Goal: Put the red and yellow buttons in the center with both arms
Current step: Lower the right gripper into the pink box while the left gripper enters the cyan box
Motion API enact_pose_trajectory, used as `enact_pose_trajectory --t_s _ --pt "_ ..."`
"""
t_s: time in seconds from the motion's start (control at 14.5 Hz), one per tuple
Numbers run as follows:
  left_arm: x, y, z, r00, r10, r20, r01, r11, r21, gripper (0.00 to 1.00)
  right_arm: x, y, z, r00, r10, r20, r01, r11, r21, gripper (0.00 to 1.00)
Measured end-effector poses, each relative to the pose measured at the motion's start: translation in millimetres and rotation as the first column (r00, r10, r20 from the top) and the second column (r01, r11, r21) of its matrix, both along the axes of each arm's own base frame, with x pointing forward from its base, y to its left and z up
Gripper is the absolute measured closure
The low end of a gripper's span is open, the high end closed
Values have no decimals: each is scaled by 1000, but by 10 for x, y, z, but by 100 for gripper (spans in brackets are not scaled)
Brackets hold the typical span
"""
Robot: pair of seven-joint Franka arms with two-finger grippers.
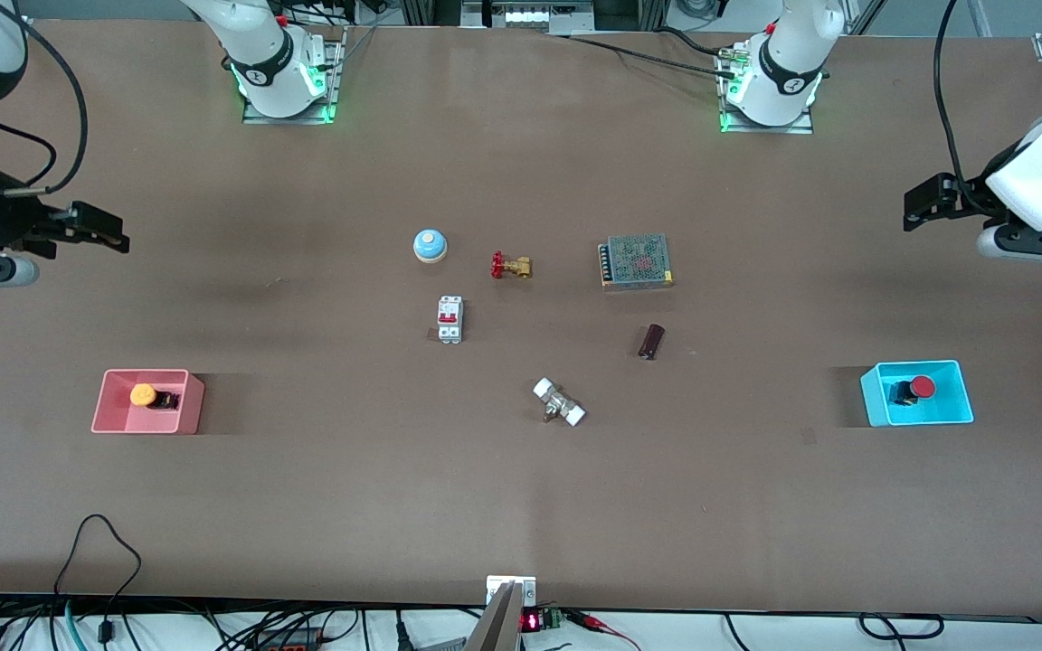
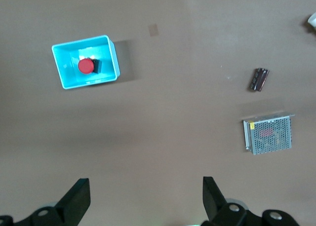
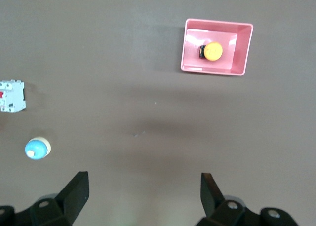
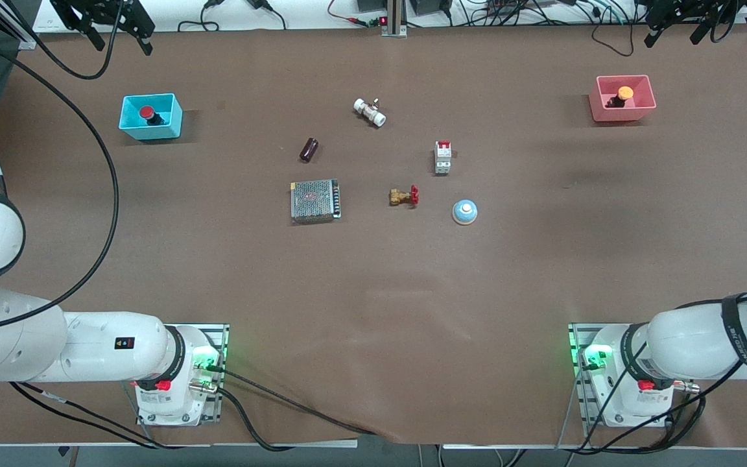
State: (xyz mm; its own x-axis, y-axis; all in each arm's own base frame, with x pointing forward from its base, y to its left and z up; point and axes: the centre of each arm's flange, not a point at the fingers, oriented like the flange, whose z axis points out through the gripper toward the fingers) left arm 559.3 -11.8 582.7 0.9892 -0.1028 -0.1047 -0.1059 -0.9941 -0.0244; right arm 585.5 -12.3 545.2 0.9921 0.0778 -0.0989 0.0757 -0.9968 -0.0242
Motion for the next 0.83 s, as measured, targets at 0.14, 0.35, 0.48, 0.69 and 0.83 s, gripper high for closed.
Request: enact_pose_trajectory --t_s 0.14,0.35,0.48,0.69,0.83 --pt "173 5 -37 1000 0 4 0 1000 -3 0 73 -54 -121 1000 -9 -1 9 1000 0 0" --pt "520 119 -220 1000 19 0 -19 1000 -7 0 195 -127 -355 1000 -13 -7 13 1000 -20 0" --pt "739 347 -384 998 56 -7 -56 998 -7 0 314 -225 -556 1000 -24 11 25 999 -30 0" --pt "917 920 -753 991 132 -28 -132 991 -7 0 456 -425 -902 998 -53 16 54 998 -32 0" --pt "1025 1269 -1140 988 150 -32 -150 989 -10 0 560 -560 -1162 998 -63 30 64 997 -33 0"
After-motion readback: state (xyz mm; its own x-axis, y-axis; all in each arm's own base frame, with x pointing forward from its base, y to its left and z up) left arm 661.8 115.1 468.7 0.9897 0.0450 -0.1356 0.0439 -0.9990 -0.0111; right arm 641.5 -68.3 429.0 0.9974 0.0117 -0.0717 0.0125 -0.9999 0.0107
